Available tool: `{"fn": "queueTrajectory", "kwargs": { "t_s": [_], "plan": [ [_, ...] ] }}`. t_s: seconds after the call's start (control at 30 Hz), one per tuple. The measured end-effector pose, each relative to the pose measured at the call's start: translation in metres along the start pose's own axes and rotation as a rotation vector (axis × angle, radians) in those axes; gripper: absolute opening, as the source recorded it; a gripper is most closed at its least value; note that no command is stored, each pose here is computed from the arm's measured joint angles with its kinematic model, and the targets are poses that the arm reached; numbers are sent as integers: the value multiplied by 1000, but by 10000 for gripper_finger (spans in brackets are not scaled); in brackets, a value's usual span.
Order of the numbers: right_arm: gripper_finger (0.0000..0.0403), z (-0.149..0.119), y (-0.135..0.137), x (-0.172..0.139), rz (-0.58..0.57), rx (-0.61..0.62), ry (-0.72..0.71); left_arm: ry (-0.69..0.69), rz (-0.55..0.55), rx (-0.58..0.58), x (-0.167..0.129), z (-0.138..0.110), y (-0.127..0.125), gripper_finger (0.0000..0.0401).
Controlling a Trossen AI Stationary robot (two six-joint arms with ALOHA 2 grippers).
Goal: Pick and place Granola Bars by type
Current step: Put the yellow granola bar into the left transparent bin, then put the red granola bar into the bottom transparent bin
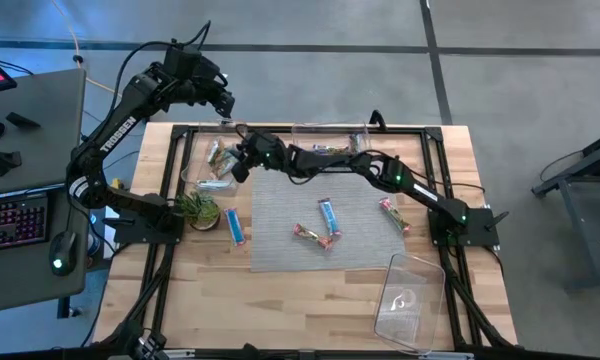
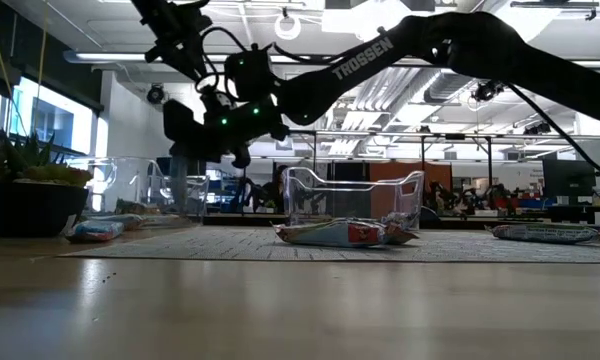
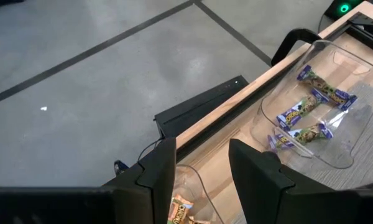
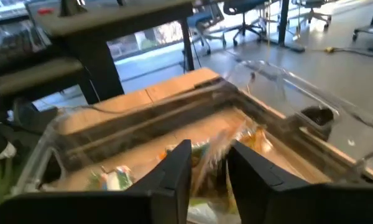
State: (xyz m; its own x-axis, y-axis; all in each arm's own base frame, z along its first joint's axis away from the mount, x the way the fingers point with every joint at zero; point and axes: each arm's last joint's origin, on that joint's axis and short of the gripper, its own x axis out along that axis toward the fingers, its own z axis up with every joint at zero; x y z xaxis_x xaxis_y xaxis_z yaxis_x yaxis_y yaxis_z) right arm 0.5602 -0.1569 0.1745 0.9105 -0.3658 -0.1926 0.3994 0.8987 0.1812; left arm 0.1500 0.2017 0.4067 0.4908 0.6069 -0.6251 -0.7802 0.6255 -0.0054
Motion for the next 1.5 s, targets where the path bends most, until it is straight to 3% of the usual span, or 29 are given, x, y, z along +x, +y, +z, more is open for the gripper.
{"fn": "queueTrajectory", "kwargs": {
  "t_s": [0.47,0.67,0.77,1.03,1.27,1.4,1.5],
  "plan": [
    [172,7,5,-1,94,-26,-63,7,0,0,0,-1,0,145],
    [165,39,27,-20,344,-91,-18,43,0,-3,0,-4,0,145],
    [154,63,38,-41,440,-179,78,64,-2,-6,0,-6,0,145],
    [134,125,55,-130,419,-236,424,116,-63,30,1,-16,-16,145],
    [134,151,66,-207,268,-301,659,135,-197,180,22,-53,-75,145],
    [133,157,74,-240,202,-293,751,217,-196,271,29,-85,-105,145],
    [133,161,82,-258,236,-319,775,250,-151,344,26,-108,-128,145]
  ]
}}
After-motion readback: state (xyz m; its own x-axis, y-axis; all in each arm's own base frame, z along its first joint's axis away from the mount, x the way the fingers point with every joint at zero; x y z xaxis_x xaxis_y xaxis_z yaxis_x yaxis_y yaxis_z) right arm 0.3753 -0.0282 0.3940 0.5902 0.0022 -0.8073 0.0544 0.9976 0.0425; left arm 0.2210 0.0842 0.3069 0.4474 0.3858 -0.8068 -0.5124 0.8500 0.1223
